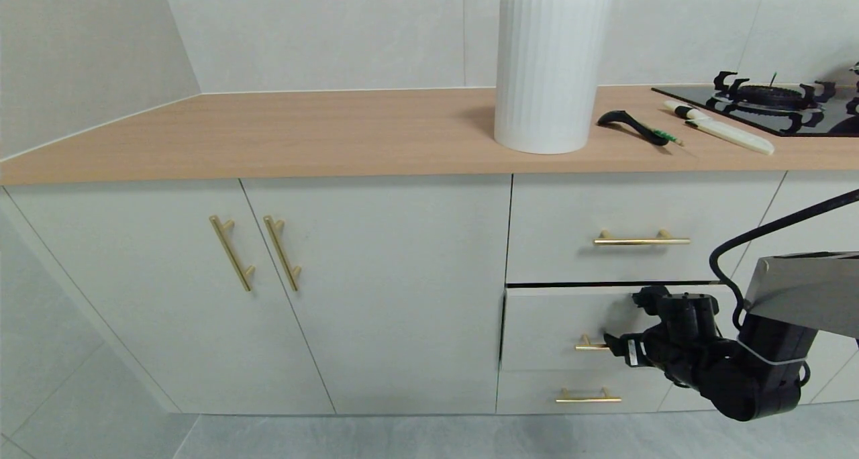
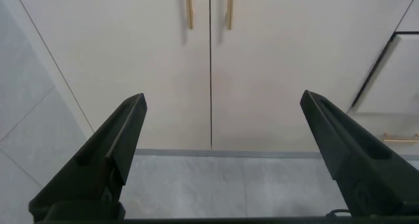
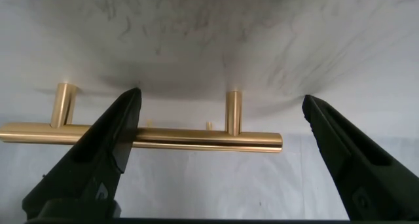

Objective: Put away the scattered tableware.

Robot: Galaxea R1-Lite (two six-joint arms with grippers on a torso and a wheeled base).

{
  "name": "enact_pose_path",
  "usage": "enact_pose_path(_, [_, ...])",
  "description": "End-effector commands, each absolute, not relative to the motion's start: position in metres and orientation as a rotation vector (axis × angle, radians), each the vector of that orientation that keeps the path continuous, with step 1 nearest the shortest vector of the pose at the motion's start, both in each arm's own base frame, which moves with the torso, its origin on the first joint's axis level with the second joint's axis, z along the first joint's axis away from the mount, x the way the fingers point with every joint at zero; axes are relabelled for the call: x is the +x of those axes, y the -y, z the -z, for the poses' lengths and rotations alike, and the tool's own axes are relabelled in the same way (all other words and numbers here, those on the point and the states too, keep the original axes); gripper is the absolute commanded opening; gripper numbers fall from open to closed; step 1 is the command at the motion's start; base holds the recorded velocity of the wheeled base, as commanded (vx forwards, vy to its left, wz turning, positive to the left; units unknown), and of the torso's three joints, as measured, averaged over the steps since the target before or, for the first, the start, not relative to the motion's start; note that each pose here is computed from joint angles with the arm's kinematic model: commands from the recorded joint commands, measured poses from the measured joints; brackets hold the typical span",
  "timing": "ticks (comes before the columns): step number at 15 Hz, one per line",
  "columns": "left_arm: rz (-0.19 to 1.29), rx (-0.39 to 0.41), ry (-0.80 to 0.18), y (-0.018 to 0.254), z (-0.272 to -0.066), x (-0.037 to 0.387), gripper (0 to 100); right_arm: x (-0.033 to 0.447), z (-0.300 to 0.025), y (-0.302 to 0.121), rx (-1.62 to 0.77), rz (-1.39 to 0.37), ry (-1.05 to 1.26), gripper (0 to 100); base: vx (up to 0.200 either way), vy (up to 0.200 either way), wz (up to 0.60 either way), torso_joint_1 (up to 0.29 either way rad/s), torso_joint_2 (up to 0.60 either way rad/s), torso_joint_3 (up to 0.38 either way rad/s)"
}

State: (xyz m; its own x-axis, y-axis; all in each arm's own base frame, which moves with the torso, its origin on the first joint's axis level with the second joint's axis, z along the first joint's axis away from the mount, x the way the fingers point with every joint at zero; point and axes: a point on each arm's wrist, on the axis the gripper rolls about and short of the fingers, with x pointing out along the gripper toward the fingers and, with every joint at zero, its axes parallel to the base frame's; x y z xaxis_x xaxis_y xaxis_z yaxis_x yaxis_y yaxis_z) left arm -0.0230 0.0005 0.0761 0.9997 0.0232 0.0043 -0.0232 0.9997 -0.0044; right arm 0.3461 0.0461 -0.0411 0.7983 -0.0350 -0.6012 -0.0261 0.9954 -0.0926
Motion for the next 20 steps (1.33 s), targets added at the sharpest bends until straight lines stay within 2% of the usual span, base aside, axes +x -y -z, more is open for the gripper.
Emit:
enact_pose_path(1, [-0.023,-0.005,0.003,-0.001,-0.076,-0.023,100,0.323,-0.015,-0.056,-0.094,-0.065,-0.619,100,0.0,0.0,0.0,0.0,0.0,0.0])
enact_pose_path(3, [-0.025,-0.005,0.003,-0.001,-0.076,-0.023,100,0.293,-0.079,-0.063,-0.088,-0.133,-0.591,100,0.0,0.0,0.0,0.0,0.0,0.0])
enact_pose_path(4, [-0.021,-0.005,0.003,-0.001,-0.076,-0.023,100,0.285,-0.092,-0.063,-0.089,-0.136,-0.589,100,0.0,0.0,0.0,0.0,0.0,0.0])
enact_pose_path(5, [-0.023,-0.005,0.003,-0.001,-0.076,-0.023,100,0.259,-0.138,-0.064,-0.089,-0.162,-0.55,100,0.0,0.0,0.0,0.0,0.0,0.0])
enact_pose_path(7, [-0.021,-0.005,0.003,-0.001,-0.076,-0.023,100,0.234,-0.183,-0.06,-0.09,-0.173,-0.542,100,0.0,0.0,0.0,0.0,0.0,0.0])
enact_pose_path(9, [-0.023,-0.005,0.003,-0.001,-0.076,-0.023,100,0.234,-0.209,-0.059,-0.093,-0.181,-0.589,100,0.0,0.0,0.0,0.0,0.0,0.0])
enact_pose_path(12, [-0.023,-0.005,0.003,-0.001,-0.076,-0.023,100,0.256,-0.205,-0.061,-0.098,-0.172,-0.655,100,0.0,0.0,0.0,0.0,0.0,0.0])
enact_pose_path(16, [-0.025,-0.005,0.003,-0.001,-0.076,-0.023,100,0.299,-0.157,-0.072,-0.118,-0.156,-0.771,100,0.0,0.0,0.0,0.0,0.0,0.0])
enact_pose_path(20, [-0.023,-0.005,0.003,-0.001,-0.076,-0.023,100,0.331,-0.118,-0.084,-0.051,-0.071,-0.769,100,0.0,0.0,0.0,0.0,0.0,0.0])
